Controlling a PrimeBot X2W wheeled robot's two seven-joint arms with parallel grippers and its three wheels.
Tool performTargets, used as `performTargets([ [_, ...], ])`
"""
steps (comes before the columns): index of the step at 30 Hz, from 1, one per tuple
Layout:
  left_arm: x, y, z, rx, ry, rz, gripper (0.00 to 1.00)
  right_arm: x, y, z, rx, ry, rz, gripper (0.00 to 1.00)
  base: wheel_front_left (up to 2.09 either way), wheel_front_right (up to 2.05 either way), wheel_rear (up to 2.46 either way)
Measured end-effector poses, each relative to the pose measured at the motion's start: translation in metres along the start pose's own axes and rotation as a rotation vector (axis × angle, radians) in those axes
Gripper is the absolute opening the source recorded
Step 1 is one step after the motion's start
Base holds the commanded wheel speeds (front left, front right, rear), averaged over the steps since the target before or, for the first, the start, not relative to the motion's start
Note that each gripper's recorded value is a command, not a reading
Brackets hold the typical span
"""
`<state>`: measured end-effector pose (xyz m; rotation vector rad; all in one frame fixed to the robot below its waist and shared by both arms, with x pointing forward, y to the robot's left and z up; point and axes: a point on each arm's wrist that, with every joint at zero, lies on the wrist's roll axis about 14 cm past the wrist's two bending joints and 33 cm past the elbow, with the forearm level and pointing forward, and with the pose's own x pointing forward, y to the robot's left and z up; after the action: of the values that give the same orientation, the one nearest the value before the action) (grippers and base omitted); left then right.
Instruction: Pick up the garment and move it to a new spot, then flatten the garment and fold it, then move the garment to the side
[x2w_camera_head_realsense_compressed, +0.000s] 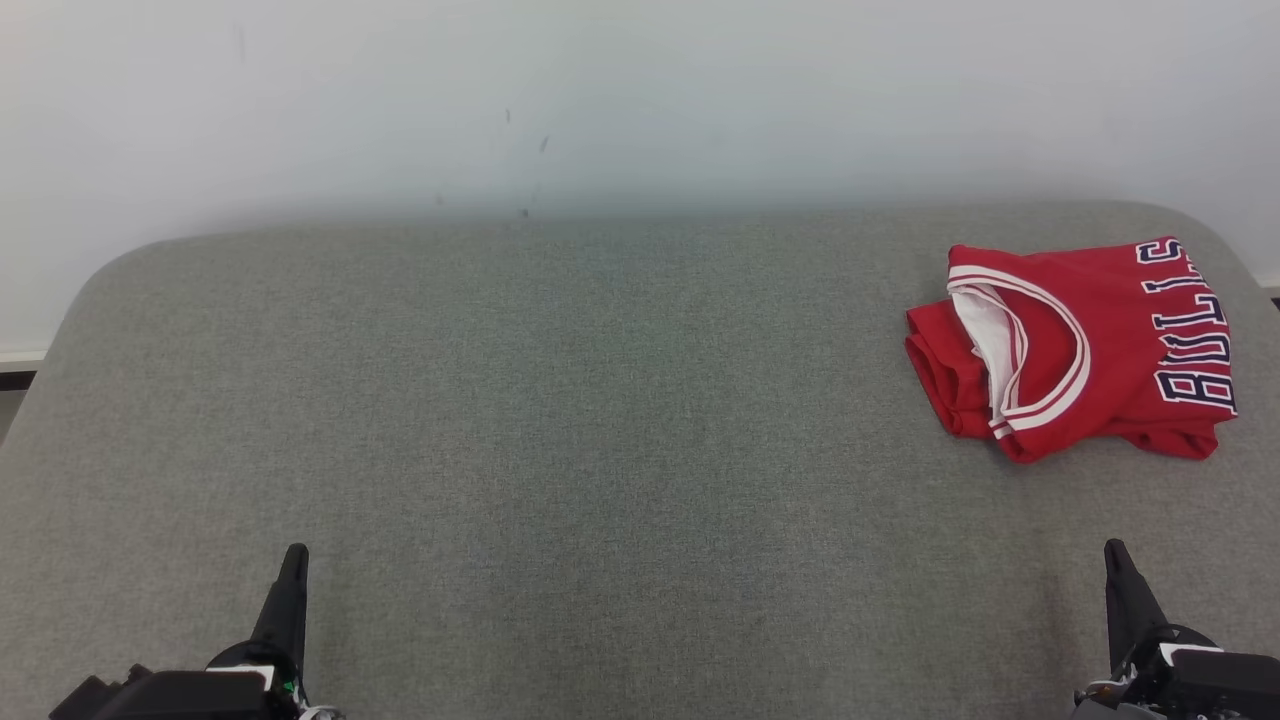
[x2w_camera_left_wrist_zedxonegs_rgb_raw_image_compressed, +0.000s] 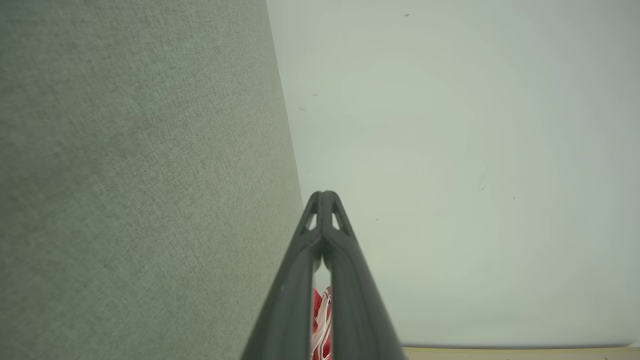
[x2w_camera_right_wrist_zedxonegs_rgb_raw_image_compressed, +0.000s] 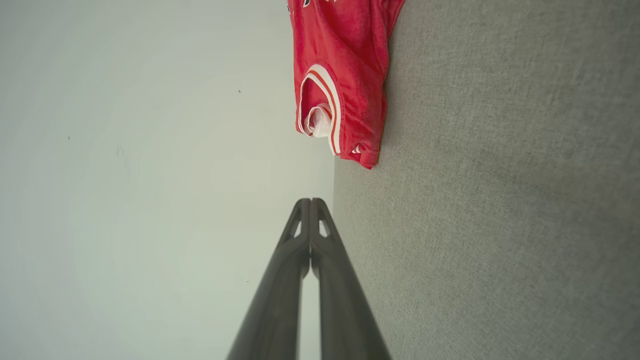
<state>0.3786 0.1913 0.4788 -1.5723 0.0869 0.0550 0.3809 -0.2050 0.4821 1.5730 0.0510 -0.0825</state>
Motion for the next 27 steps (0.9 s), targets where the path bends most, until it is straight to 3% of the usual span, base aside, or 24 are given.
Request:
performTargets([
  [27, 0.0000, 0.0001, -0.0001, 0.000, 0.000, 0.000, 0.00, 0.0000, 0.0000, -0.0001, 0.000, 0.000, 0.001, 0.00, 0.00, 0.00, 0.00],
])
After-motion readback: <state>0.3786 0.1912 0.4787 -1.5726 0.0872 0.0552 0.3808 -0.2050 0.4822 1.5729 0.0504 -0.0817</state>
